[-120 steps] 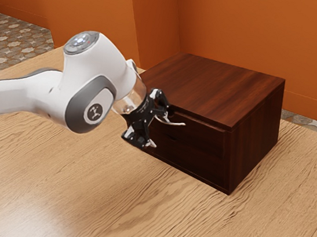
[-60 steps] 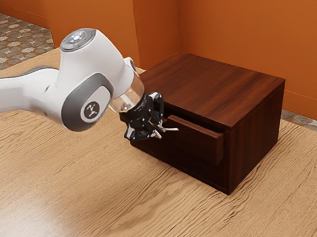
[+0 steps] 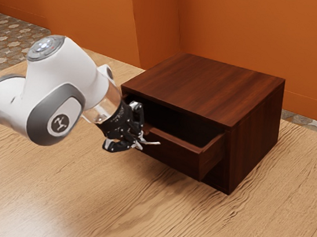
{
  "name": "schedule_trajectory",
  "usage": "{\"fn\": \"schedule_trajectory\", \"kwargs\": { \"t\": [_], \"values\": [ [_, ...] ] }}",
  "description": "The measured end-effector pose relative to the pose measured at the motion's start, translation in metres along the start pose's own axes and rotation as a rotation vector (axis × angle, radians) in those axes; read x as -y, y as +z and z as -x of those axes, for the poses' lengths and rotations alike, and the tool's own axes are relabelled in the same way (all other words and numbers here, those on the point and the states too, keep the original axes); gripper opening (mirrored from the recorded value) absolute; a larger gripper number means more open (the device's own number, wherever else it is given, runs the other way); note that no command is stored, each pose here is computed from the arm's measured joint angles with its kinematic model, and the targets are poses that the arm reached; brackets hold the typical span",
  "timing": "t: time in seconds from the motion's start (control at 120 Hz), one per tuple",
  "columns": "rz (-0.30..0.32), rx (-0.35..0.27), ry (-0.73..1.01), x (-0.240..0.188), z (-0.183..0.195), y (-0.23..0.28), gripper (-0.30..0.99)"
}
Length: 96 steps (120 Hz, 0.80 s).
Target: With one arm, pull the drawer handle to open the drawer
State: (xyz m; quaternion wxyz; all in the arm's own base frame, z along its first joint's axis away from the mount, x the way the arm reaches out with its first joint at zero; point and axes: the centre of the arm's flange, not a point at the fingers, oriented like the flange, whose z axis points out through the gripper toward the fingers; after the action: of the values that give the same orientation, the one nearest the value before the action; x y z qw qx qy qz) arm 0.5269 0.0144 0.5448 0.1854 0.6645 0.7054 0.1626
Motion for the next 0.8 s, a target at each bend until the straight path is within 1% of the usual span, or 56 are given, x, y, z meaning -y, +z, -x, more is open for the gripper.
{"fn": "schedule_trajectory", "kwargs": {
  "t": [0.133,0.575,0.8],
  "values": [
    [0.016,0.003,-0.005,0.015,-0.001,-0.011,-0.08],
    [0.034,-0.006,0.003,0.062,-0.002,-0.03,-0.08],
    [0.054,-0.014,-0.029,0.08,-0.015,-0.041,-0.09]
  ]
}}
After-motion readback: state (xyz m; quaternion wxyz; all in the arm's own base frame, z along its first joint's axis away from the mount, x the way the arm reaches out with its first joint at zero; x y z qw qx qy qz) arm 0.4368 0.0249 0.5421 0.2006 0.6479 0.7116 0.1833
